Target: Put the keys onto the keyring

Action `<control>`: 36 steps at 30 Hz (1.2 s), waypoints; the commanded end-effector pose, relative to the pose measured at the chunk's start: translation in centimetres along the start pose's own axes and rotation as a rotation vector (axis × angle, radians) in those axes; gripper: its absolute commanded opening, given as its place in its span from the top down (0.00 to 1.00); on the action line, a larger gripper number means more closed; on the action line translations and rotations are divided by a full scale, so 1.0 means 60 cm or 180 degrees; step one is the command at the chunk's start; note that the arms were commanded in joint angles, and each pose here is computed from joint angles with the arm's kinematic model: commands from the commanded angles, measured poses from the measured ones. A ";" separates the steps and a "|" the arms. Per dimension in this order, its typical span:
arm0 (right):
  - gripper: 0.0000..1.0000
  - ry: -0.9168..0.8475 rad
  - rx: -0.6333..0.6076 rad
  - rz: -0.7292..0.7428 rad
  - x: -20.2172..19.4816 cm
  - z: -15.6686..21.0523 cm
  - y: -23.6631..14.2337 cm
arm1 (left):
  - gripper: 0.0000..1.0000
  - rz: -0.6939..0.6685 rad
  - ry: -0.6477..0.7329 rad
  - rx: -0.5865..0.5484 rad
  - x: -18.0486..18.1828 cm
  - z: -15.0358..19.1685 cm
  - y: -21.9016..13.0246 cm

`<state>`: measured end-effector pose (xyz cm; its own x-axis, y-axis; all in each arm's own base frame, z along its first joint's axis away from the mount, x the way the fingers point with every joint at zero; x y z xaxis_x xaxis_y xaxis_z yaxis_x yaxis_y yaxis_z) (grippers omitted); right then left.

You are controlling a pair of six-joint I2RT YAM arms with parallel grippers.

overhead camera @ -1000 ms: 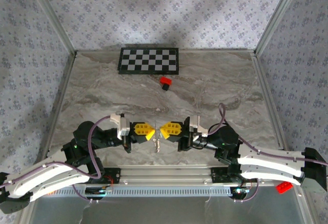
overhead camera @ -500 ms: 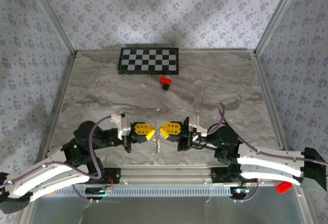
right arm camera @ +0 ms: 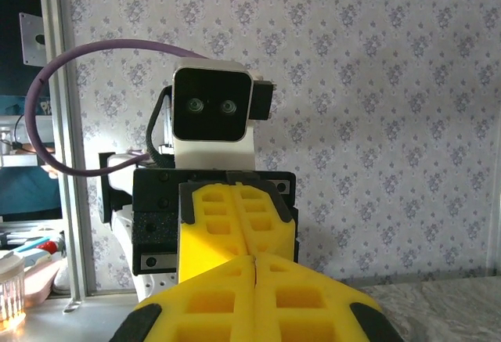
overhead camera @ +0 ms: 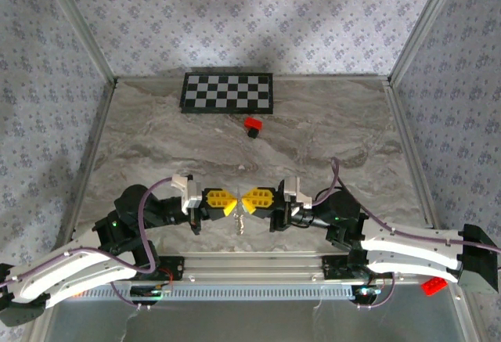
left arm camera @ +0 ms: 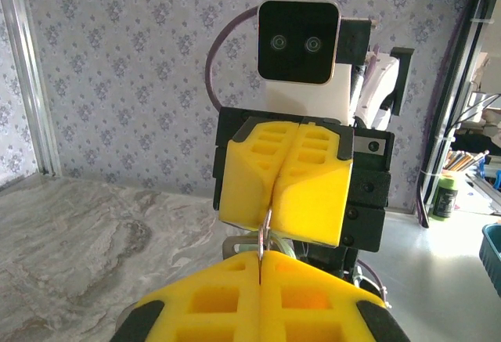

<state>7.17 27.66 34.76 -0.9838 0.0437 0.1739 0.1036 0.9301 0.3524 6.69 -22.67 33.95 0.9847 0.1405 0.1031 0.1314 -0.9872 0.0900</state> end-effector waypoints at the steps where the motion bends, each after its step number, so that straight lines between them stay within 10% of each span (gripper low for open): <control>1: 1.00 -0.0053 -0.0023 -0.0117 0.010 -0.014 0.005 | 1.00 0.0025 0.0122 -0.0254 -0.004 -0.047 -0.008; 36: 1.00 -0.0168 0.0322 -0.0231 0.021 0.012 -0.004 | 1.00 -0.0177 -0.0006 -0.0216 0.010 -0.043 -0.007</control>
<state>6.78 27.58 33.94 -0.9908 0.0412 0.1287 0.0773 0.9541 0.2892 6.81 -22.74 33.21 0.9854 0.1479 0.0845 0.1436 -0.9881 0.0548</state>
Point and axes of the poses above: each hand's point on the last joint's axis, 136 mm out from that joint toward the fingers, its own y axis out along the fingers, its own x axis along the line the jaws close on, z = x × y, the point moved 4 cm from there along -y, back along the fingers, and after that the axes turned 11 degrees about y, right-handed, at the moved point
